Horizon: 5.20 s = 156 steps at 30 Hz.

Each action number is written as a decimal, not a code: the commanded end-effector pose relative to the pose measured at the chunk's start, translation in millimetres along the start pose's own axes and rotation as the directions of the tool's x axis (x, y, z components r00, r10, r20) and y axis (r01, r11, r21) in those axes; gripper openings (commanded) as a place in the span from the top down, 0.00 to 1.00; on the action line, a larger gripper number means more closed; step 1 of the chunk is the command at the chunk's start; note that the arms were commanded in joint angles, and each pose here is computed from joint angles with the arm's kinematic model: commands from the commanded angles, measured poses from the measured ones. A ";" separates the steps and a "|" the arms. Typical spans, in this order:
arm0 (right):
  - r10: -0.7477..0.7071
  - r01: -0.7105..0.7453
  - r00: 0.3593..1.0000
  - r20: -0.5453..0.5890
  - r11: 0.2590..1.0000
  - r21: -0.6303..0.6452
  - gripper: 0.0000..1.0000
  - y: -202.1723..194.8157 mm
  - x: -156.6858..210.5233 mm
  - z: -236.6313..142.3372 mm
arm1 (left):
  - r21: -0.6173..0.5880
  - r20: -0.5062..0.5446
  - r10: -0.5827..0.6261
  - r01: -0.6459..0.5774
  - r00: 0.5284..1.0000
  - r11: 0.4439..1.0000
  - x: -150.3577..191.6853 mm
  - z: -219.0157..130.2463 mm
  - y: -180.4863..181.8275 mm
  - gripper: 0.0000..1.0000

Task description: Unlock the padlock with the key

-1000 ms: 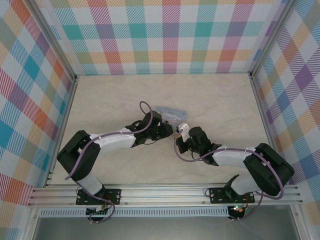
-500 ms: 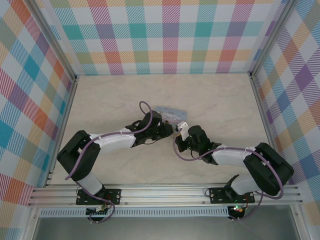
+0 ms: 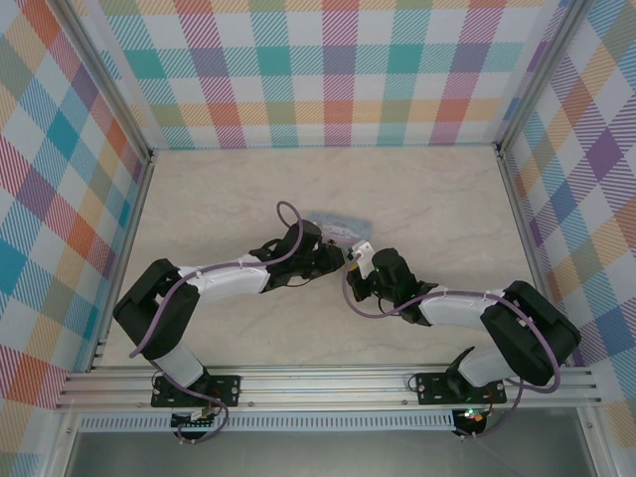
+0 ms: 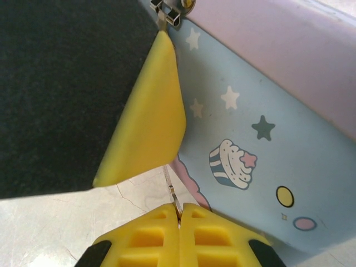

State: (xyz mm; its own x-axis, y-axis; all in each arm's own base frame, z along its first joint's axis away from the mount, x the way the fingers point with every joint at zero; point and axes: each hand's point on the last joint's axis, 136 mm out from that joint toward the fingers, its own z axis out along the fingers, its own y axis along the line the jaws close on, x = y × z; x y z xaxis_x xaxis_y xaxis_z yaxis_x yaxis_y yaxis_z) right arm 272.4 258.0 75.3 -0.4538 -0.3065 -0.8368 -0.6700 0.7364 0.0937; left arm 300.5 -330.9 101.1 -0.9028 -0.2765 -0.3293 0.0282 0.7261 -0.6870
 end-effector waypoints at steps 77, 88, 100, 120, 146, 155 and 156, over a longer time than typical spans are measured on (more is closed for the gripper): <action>0.105 -0.090 0.966 0.237 0.993 -0.071 1.00 5.7 -59.1 -24.1 | 0.034 0.000 -0.038 0.038 0.999 0.999 2.0 6.8 -1.2 0.69; 0.167 -0.135 0.964 0.209 0.978 -0.162 1.00 12.8 -58.3 -18.9 | 0.045 0.002 -0.044 0.044 0.999 0.998 0.4 7.6 -4.1 0.69; 0.232 -0.183 0.946 0.226 0.959 -0.217 1.00 18.3 -62.8 -15.0 | 0.053 0.004 -0.051 0.051 0.999 0.997 -0.6 8.1 -6.2 0.68; 0.417 -0.357 0.897 0.147 0.879 -0.316 1.00 14.4 -56.9 -11.3 | 0.086 0.018 -0.057 0.056 0.998 0.995 -3.5 1.4 -13.8 0.68; 0.484 -0.397 0.867 0.119 0.815 -0.422 1.00 13.5 -68.4 -3.9 | 0.095 0.023 -0.060 0.057 0.998 0.994 -4.4 -3.3 -16.3 0.68; 0.487 -0.400 0.865 0.123 0.816 -0.418 1.00 13.3 -67.6 -0.1 | 0.095 0.021 -0.059 0.057 0.998 0.994 -4.8 -2.1 -16.9 0.68; 0.487 -0.398 0.864 0.127 0.816 -0.420 1.00 13.5 -69.3 -1.3 | 0.091 0.020 -0.060 0.058 0.998 0.994 -4.1 -1.3 -15.5 0.68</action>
State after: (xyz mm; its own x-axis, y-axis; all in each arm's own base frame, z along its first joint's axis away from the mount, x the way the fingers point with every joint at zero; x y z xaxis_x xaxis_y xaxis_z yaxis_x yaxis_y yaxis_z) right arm 284.4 270.6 88.5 -0.7335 0.1255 -0.6680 -0.5021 0.5623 0.6571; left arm 314.4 -328.1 101.7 -0.8720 -0.3723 -0.3177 -0.0273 0.6852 -0.7279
